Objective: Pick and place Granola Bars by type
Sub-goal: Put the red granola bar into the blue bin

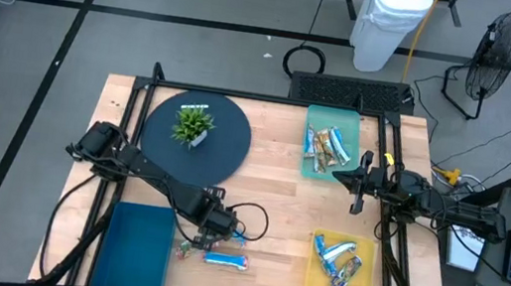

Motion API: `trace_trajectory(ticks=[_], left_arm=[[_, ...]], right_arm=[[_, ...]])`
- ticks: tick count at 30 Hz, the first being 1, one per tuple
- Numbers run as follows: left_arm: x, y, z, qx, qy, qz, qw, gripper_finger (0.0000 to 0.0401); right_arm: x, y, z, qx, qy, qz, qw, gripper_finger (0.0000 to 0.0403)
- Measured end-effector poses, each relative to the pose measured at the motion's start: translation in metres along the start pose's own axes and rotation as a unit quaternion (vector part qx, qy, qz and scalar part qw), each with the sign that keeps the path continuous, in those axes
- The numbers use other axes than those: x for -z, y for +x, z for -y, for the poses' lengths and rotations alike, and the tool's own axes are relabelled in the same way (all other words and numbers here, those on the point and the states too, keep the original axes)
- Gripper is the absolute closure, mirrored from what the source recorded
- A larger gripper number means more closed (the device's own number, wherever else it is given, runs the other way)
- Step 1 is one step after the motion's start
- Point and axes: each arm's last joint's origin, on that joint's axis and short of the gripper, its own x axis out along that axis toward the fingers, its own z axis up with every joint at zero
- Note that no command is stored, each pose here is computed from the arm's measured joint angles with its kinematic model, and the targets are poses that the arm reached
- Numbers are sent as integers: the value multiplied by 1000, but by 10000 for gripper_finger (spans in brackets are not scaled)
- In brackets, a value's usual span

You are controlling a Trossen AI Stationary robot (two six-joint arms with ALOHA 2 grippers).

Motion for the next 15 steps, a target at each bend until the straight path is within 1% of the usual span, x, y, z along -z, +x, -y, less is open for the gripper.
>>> trace_trajectory(ticks=[4, 5, 9, 11, 13, 15], left_arm=[[0, 0, -1, -19, 1, 4, 1000, 370], [0, 0, -1, -27, 1, 6, 1000, 384], [0, -3, 0, -80, 7, 22, 996, 386], [1, -6, 4, -100, 17, 35, 994, 392], [3, -16, 10, -114, 22, 50, 992, 393], [6, -30, 18, -134, 22, 80, 987, 393]], right_arm=[[0, 0, 0, 0, 0, 0, 1000, 399], [0, 0, 0, 0, 0, 0, 1000, 399], [0, 0, 0, 0, 0, 0, 1000, 399], [0, 0, 0, 0, 0, 0, 1000, 399], [0, 0, 0, 0, 0, 0, 1000, 399], [0, 0, 0, 0, 0, 0, 1000, 399]])
